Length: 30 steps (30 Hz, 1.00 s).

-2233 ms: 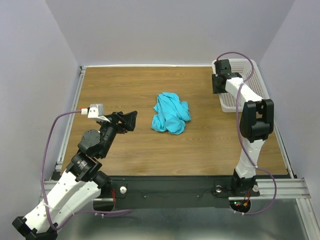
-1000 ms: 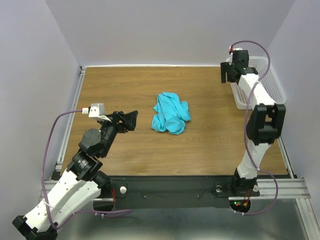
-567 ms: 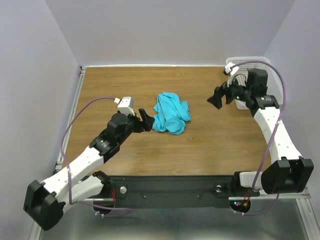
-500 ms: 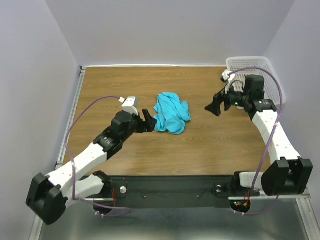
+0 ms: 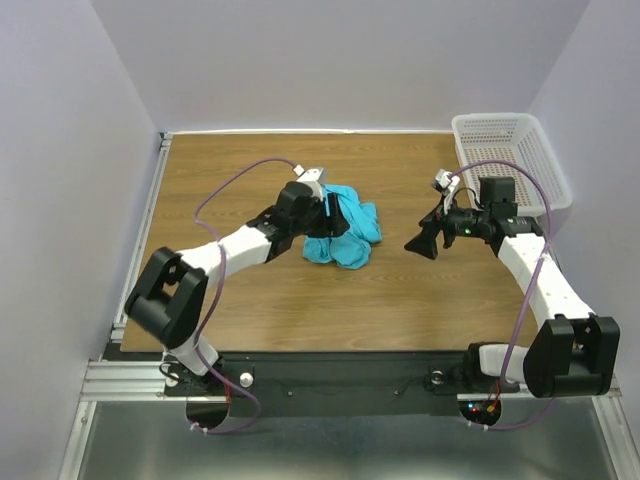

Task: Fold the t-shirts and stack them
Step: Flatten the tshirt out

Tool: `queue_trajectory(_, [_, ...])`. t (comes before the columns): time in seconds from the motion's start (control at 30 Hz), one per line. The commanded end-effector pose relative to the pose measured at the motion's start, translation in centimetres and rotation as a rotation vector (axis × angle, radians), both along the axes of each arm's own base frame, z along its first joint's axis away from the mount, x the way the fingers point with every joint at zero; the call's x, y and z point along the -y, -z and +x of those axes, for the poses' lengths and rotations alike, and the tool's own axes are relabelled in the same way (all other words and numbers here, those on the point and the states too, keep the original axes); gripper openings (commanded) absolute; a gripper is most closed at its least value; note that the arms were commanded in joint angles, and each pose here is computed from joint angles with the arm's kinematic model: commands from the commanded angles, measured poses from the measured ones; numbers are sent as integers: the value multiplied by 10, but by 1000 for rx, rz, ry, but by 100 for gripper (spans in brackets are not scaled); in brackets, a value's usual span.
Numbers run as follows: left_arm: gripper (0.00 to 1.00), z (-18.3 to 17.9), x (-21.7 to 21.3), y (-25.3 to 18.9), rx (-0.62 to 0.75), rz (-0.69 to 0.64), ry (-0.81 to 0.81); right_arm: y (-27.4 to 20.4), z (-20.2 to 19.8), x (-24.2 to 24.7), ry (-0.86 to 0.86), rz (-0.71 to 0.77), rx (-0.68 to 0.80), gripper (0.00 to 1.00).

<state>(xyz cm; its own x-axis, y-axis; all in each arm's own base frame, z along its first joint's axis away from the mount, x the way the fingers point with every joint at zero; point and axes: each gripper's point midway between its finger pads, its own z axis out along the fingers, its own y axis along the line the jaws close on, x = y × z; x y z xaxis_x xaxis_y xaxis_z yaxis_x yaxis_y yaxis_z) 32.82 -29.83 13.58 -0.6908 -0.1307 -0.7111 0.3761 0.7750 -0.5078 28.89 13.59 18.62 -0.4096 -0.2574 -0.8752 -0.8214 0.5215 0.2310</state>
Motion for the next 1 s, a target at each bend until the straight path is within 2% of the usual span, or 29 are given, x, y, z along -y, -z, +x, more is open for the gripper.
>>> queue_trajectory(0.0, [70, 27, 21, -11, 4, -10, -2, -5, -2, -1, -17, -2, 59, 99])
queue_trajectory(0.1, [69, 39, 21, 14, -53, 91, -49, 3, -4, 0, -16, -8, 49, 98])
queue_trajectory(0.27, [66, 42, 20, 34, -88, 174, -65, 11, -7, 1, -17, -13, 38, 98])
queue_trajectory(0.57, [56, 41, 27, 48, -90, 237, -46, 22, -8, 3, -10, -25, 17, 98])
queue_trajectory(0.7, [38, 42, 32, 45, -73, 237, -23, 23, -8, 3, -10, -25, 14, 98])
queue_trajectory(0.73, [23, 42, 33, 43, -64, 233, -14, 23, -8, 3, -10, -25, 13, 98])
queue_trajectory(0.8, [4, 42, 36, 33, -37, 224, 7, 24, -8, 4, -6, -25, 8, 98])
queue_trajectory(0.83, [0, 46, 38, 13, 11, 194, 1, 24, -8, 5, -2, -26, 10, 98])
queue_trajectory(0.97, [0, 48, 39, -68, 178, 108, 5, 22, -7, 7, 8, -33, 19, 98])
